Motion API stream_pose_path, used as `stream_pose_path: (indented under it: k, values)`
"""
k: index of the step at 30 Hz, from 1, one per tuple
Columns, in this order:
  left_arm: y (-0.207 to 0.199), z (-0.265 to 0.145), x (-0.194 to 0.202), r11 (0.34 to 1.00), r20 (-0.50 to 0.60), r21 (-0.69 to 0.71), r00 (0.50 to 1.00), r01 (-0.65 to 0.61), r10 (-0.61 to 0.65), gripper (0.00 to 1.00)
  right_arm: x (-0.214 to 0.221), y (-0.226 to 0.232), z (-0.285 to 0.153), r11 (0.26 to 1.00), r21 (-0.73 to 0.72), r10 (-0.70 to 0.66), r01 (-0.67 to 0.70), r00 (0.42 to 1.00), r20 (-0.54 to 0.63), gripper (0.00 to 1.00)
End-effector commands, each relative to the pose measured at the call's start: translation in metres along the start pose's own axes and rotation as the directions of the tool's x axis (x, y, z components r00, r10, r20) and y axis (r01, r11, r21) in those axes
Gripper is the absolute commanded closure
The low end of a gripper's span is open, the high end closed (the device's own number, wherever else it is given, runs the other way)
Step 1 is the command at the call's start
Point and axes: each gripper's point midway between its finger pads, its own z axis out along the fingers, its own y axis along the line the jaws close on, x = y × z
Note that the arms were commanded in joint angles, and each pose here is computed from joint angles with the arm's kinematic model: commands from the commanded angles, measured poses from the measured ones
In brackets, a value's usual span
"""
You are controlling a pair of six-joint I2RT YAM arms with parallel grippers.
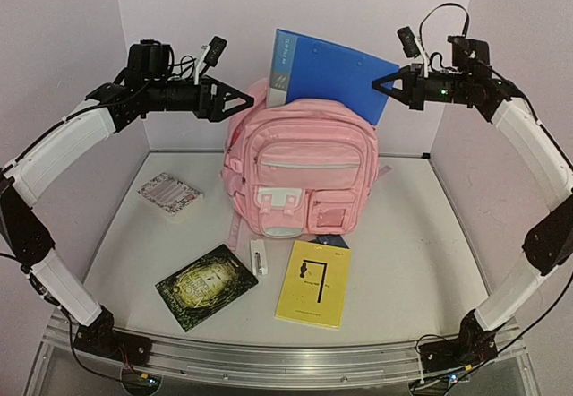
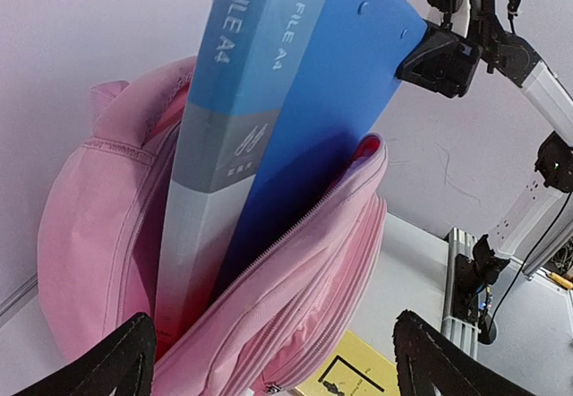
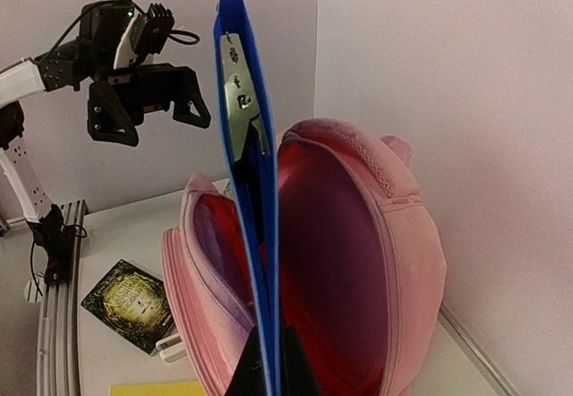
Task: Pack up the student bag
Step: Place the files in the student bag.
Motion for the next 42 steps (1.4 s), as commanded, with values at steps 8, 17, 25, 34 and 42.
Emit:
stream_pose_path:
  k: [8, 17, 25, 34, 42]
  values:
    - [-0.005, 0.004, -0.002, 0.999, 0.03, 0.05, 1.0, 0.002, -0.003, 0.07, -0.017, -0.003, -0.01, 0.998, 0.057, -0.022, 0.021, 1.0, 0.021, 0.37]
    - [-0.004, 0.005, 0.005, 0.999, 0.016, 0.045, 1.0, 0.018, -0.019, 0.07, -0.01, -0.011, -0.005, 0.997, 0.071, 0.005, -0.005, 1.0, 0.012, 0.26]
    - [0.004, 0.015, 0.018, 0.998, -0.016, 0.045, 0.999, 0.043, -0.042, 0.06, -0.02, -0.037, -0.015, 0.963, 0.256, 0.055, -0.08, 0.993, 0.103, 0.13]
    - [0.033, 0.003, 0.033, 0.981, 0.012, -0.128, 0.989, 0.148, -0.148, 0.06, -0.012, -0.054, -0.045, 0.856, 0.433, 0.182, -0.282, 0.949, 0.258, 0.02]
    - [0.119, -0.058, 0.088, 0.807, 0.073, -0.403, 0.895, 0.431, -0.441, 0.06, -0.008, -0.032, -0.081, 0.8, 0.463, 0.204, -0.381, 0.899, 0.387, 0.02]
